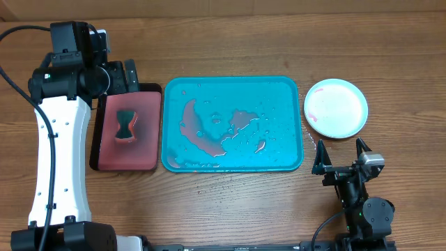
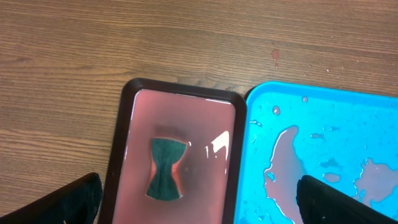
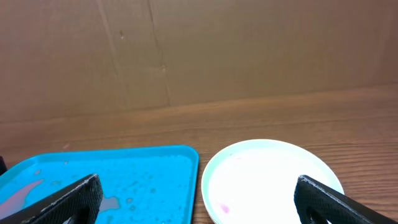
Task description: Clean dirty plates on tray and stack at the side
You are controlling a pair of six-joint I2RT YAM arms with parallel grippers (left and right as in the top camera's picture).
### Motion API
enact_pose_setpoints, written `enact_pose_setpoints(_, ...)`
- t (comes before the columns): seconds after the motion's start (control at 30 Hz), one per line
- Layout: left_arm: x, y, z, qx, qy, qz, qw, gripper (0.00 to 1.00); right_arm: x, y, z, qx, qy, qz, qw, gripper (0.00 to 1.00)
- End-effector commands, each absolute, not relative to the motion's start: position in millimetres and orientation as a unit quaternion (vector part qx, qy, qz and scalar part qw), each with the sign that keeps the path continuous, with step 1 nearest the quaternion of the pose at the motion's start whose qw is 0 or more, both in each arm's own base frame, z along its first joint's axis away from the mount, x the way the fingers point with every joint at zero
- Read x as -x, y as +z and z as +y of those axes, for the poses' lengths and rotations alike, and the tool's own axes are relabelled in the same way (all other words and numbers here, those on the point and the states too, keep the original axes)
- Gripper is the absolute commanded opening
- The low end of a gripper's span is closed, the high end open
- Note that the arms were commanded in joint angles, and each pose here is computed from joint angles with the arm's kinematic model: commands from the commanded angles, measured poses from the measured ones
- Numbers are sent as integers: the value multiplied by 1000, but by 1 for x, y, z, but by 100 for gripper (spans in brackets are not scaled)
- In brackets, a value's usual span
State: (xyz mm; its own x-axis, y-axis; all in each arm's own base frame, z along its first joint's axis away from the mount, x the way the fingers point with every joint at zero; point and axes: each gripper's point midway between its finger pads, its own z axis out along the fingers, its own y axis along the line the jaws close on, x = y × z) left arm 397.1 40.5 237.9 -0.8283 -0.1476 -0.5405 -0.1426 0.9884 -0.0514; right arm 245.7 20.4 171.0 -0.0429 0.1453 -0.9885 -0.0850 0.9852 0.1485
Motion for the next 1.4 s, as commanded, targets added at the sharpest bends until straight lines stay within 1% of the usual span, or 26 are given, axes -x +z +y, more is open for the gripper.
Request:
enact_pose_setpoints(0.0,-397,235,41,84,-9,956,279,100,-245,170,23,-17,89,715,693,100)
enact_pose_setpoints(0.7,-396,237,43,86,-11,955,282,100,-245,170,23,-17,89,715,693,100)
enact_pose_setpoints(0.8,-390,246,54,97,19,951,292,100,-245,170,23,-17,89,715,693,100)
enact_pose_setpoints(0.97,-366,295,58,96,42,923,371,100,-245,170,23,-17,89,715,693,100)
enact_pose_setpoints(1.1,-351,320,50,60,42,881,467,100,-245,170,23,-17,89,715,693,100)
enact_pose_setpoints(1.2,-336,325,40,34,33,841,539,100,-245,170,23,-17,89,715,693,100)
enact_pose_setpoints(1.37,-308,312,26,11,20,774,633,100,-245,170,23,-17,89,715,693,100)
